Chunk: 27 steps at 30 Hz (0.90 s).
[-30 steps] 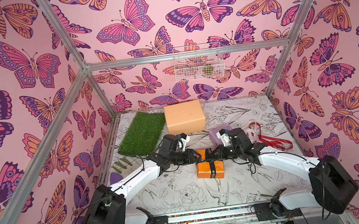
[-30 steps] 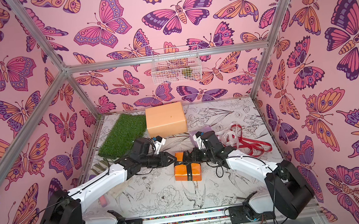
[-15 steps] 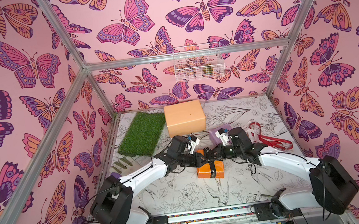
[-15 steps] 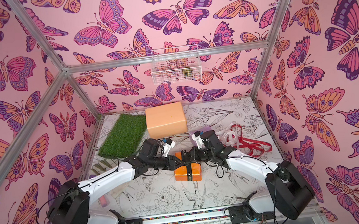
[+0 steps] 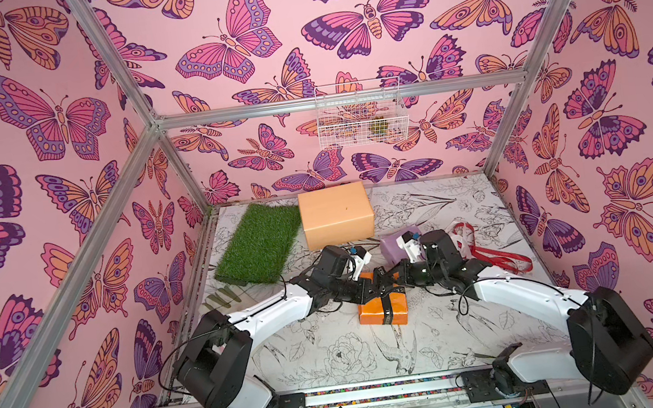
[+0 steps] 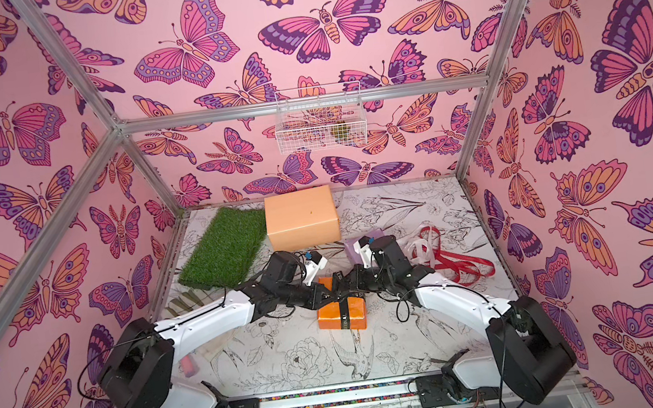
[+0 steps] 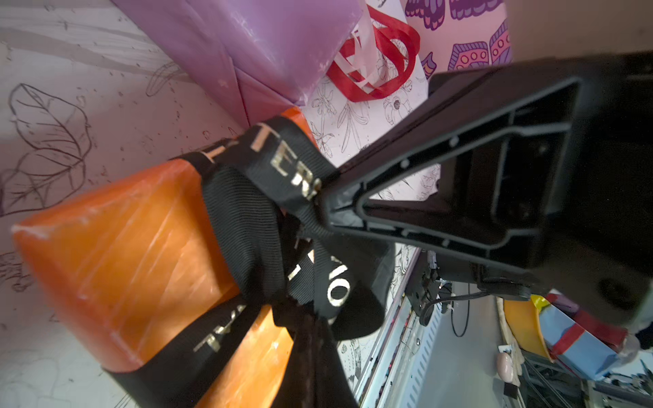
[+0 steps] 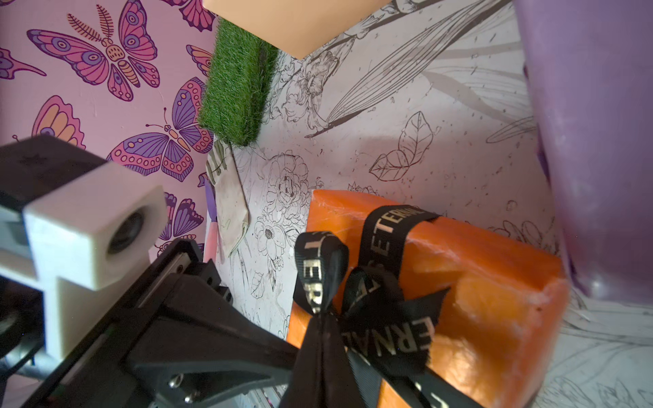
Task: Untie the ribbon bows on the gift boxes
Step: Untie the ribbon from the gift box.
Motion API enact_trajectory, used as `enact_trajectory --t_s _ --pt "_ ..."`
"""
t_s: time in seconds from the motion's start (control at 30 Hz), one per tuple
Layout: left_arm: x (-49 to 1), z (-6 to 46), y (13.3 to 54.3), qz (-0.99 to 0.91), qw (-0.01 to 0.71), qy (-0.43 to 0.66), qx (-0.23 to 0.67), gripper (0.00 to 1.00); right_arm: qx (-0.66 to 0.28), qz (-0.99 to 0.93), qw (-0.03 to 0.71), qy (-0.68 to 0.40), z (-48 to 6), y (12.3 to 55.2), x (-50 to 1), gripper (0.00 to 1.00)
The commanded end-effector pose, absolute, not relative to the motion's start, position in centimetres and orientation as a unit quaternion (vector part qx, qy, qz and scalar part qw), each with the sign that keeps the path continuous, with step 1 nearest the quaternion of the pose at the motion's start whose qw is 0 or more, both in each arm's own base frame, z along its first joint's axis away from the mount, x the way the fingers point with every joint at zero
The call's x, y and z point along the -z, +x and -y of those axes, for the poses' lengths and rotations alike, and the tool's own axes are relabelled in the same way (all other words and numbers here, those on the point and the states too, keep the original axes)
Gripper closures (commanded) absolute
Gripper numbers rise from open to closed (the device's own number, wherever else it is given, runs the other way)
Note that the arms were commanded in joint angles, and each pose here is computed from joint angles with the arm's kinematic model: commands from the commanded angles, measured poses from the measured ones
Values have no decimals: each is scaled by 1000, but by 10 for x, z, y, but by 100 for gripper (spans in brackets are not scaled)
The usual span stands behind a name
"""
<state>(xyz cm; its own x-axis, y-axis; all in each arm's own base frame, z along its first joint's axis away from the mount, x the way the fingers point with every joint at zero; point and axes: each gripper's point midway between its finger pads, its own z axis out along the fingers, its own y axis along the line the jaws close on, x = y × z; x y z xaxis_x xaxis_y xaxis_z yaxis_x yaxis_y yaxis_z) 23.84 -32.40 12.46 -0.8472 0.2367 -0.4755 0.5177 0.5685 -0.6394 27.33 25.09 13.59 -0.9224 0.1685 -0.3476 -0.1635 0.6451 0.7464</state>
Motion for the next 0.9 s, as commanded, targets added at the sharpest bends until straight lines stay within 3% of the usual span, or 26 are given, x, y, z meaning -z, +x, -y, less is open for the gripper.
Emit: enact_trajectory --t_s 0.0,0.23,0.47,0.5,0.57,0.63,0.87 --pt "-123 307 238 -881 193 211 377 100 -402 -891 210 9 -237 276 -140 91" --pt "-110 283 237 -905 190 166 343 100 -362 -907 215 5 -223 274 -135 91" --pt "-117 285 242 -899 204 163 351 100 -389 -895 221 -10 -232 274 -146 100" --pt "-118 288 241 -896 202 168 357 97 -394 -892 220 -14 -235 273 -148 100" --pt "-119 293 239 -890 198 173 373 71 -394 -892 218 -18 -237 273 -148 100" --pt "-120 299 237 -884 189 173 391 52 -392 -894 217 -18 -237 274 -146 100" --pt "-126 305 235 -875 182 146 424 42 -388 -895 220 -16 -236 273 -145 100"
